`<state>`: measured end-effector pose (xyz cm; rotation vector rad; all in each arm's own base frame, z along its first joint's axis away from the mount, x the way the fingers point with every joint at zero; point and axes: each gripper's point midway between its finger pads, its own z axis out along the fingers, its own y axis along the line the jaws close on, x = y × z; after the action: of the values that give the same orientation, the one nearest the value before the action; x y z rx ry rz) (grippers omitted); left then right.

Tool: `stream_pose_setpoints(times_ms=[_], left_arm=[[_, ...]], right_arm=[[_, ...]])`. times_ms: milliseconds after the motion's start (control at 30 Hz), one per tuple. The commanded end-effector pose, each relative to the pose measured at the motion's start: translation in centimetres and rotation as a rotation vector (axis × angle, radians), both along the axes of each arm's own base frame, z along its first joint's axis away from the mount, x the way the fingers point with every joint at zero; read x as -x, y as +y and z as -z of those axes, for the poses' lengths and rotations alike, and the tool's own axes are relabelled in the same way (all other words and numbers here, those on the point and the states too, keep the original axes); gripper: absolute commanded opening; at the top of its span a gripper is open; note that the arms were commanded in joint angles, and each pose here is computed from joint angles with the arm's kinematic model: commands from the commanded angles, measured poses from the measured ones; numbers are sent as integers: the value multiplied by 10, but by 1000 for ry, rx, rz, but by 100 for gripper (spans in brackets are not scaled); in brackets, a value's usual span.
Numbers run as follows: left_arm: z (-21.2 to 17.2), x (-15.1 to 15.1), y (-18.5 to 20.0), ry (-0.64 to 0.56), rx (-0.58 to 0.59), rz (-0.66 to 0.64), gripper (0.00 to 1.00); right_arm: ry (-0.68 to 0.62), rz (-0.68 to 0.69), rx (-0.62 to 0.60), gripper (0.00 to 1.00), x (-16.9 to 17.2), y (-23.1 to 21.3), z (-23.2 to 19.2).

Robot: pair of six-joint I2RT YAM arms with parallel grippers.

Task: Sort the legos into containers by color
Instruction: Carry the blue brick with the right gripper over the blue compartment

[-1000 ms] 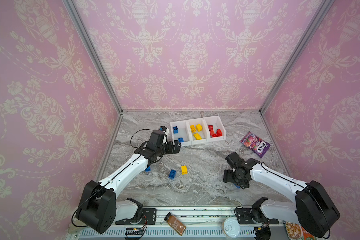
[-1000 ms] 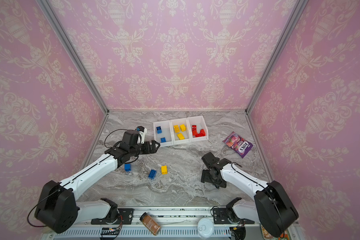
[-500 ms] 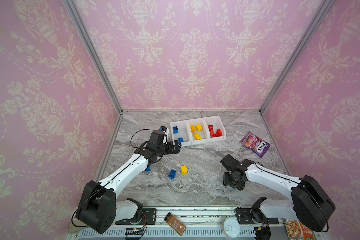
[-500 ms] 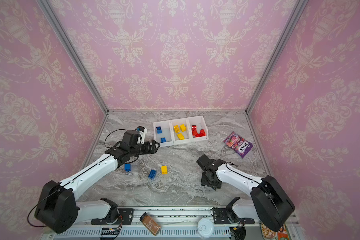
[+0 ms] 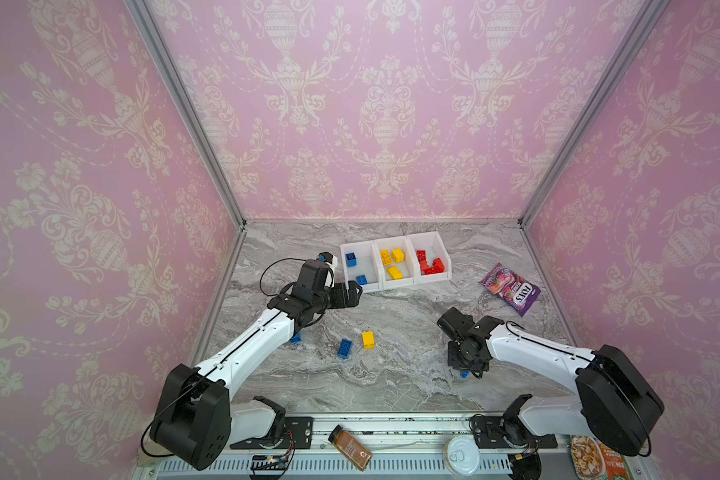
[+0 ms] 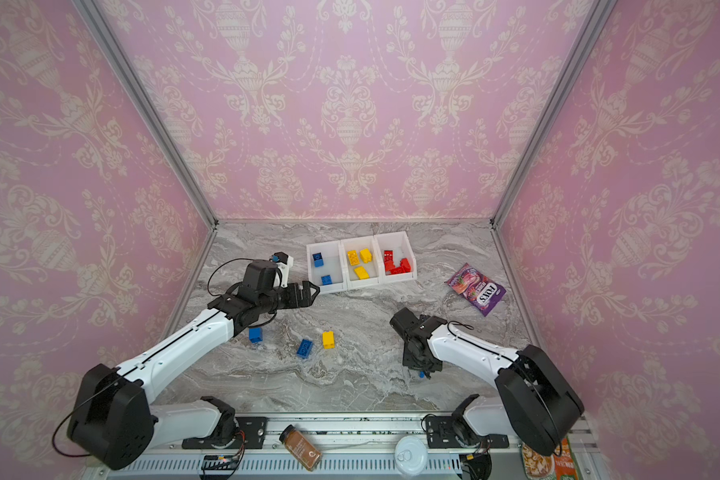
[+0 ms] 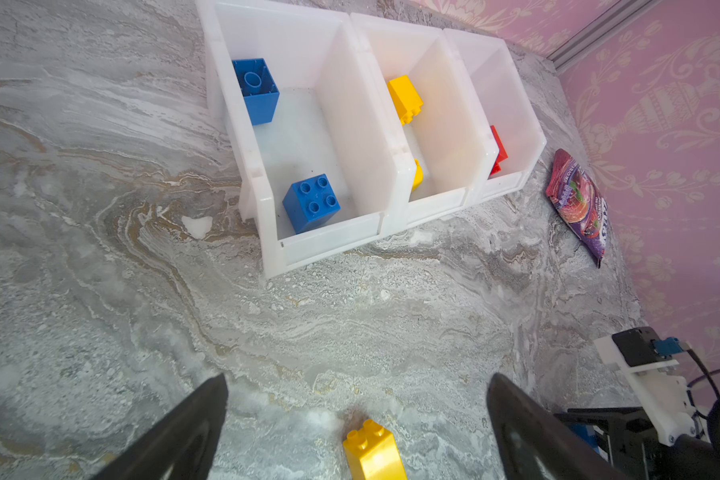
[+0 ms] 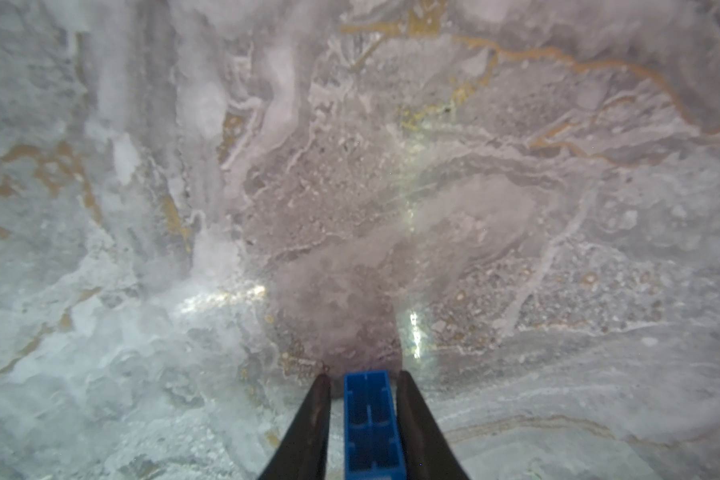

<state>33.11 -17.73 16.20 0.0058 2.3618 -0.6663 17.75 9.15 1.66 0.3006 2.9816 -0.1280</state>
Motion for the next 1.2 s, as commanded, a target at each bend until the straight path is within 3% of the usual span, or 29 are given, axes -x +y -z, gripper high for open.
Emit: stream_pose_setpoints(times_ms=[0, 433, 833, 1167], left_arm=[[-7, 2, 6, -13, -11, -2, 99], [-2, 5, 16, -4, -23, -36, 99], [11, 12, 42, 44, -59, -124, 99], [13, 23, 53, 58, -49, -161, 99]], right_arm=[[-10, -12, 21, 22, -2, -1, -7], [-120, -108, -97, 18, -40, 49, -56], [-301, -311, -330, 18, -152, 175, -117], [-356, -449, -358, 19, -230, 248, -134]])
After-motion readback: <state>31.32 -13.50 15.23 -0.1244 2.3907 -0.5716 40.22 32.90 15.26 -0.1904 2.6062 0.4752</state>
